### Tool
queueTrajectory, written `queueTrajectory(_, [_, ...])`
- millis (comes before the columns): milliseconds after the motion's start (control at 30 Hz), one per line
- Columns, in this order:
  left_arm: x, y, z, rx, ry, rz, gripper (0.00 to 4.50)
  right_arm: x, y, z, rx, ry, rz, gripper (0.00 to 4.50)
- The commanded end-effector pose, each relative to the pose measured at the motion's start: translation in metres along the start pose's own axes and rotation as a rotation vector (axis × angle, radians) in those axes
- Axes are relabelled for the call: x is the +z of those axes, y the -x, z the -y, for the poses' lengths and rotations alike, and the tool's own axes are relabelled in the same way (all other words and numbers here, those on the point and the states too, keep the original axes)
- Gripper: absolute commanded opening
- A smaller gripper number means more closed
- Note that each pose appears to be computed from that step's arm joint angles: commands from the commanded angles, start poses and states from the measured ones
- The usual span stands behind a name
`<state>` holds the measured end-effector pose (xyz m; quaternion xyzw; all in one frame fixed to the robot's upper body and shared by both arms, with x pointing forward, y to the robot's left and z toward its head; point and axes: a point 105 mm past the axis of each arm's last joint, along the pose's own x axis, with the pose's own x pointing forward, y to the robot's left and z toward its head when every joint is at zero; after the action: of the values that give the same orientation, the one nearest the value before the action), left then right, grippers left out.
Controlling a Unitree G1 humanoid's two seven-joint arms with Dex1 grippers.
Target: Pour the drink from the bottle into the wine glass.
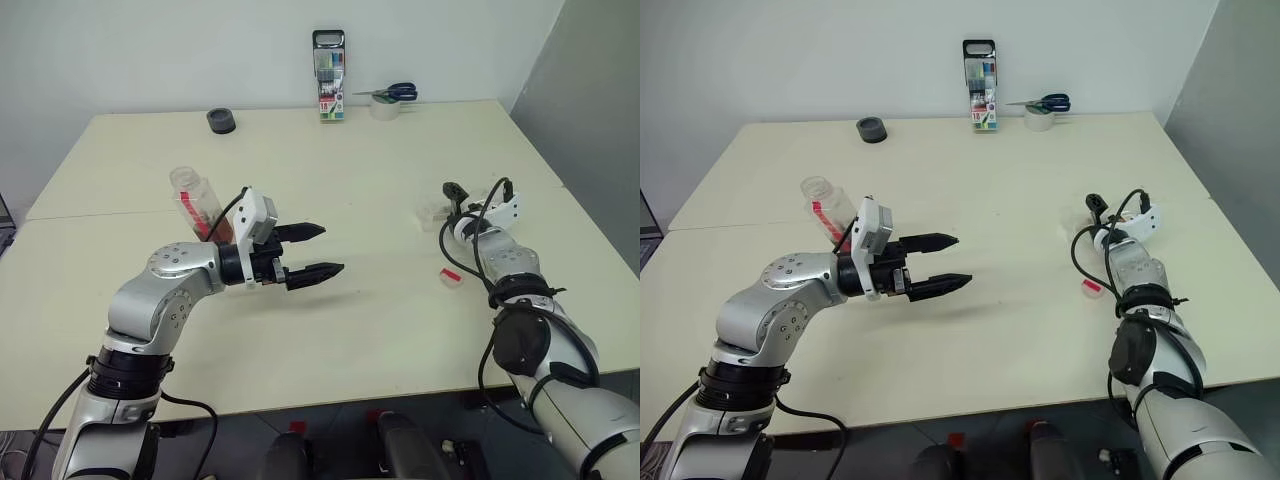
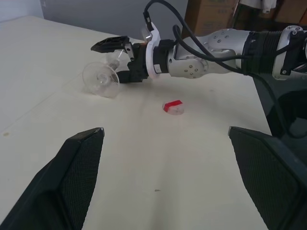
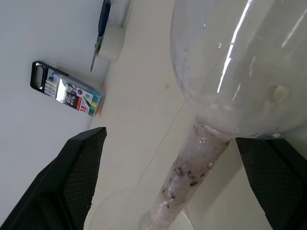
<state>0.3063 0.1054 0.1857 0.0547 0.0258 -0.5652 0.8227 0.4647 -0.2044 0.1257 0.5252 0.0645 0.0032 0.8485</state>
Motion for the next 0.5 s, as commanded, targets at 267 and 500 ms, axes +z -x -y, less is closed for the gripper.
queueTrajectory(267, [0.010, 0.005, 0.000, 0.005, -0.047, 0.017, 4.50, 0.002, 0.001, 0.012, -0.054, 0.029, 0.011, 1.70])
queueTrajectory(500, [0.009, 0.007, -0.001, 0.012, -0.049, 0.014, 4.50, -0.026, -0.005, -0.024, 0.116, 0.736, -0.096, 0.36])
